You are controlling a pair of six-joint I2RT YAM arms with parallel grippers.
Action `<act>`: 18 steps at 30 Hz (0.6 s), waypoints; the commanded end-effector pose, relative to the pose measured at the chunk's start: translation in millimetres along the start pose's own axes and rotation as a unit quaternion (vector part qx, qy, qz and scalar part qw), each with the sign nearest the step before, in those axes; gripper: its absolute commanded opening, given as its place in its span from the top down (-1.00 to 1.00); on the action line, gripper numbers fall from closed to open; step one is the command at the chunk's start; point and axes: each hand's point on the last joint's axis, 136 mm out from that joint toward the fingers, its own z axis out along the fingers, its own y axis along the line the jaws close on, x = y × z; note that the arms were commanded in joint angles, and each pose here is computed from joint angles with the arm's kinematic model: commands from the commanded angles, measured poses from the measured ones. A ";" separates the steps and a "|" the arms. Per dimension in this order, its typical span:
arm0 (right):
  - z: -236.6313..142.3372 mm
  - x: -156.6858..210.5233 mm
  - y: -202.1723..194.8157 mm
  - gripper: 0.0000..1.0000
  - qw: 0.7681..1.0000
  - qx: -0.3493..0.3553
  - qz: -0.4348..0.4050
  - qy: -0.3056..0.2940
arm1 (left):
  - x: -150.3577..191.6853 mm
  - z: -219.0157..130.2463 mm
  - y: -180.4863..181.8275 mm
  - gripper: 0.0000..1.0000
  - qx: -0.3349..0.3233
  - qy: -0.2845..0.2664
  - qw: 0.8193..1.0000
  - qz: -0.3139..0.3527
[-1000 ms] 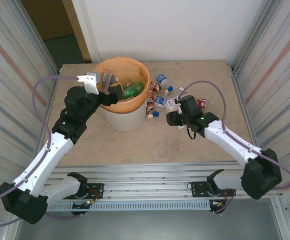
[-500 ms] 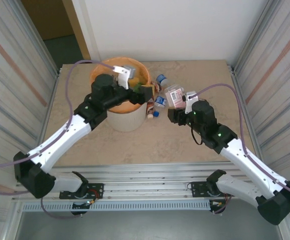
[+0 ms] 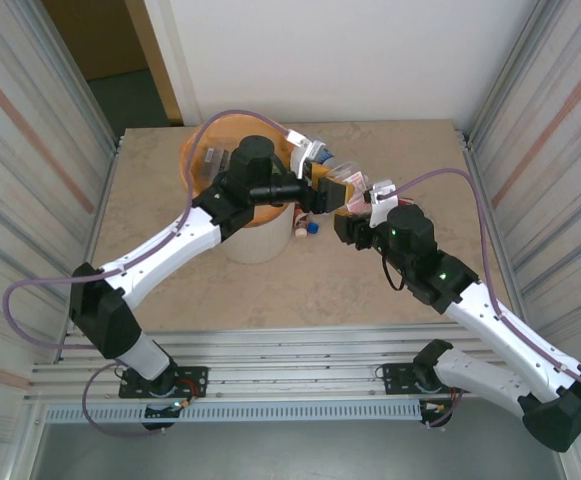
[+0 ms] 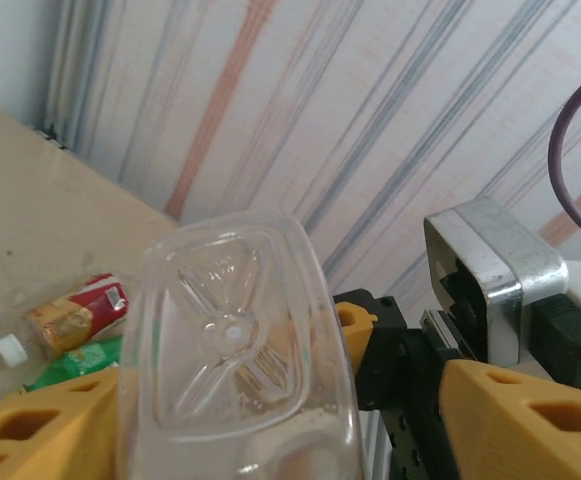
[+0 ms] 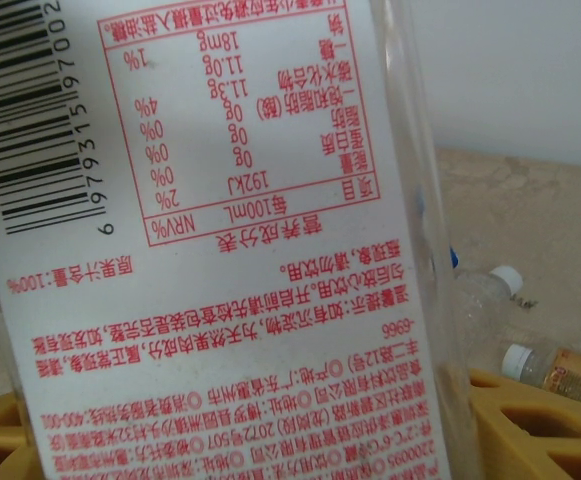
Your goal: Put the plastic bottles in the bin
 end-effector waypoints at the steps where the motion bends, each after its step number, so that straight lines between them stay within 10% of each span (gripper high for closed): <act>1: -6.2 -19.2 -1.5 0.34 0.999 0.010 -0.013 -0.039 | -11.3 0.9 -19.3 -0.42 0.042 -0.005 0.999 0.003; 12: -3.4 -21.2 -0.8 0.24 0.998 0.020 -0.030 -0.041 | -7.0 8.9 -14.7 0.32 0.050 0.000 0.999 -0.007; 18: -5.5 -19.0 -4.0 -0.24 0.998 0.027 -0.030 -0.037 | -7.2 9.6 -13.6 0.60 0.048 -0.001 0.999 -0.006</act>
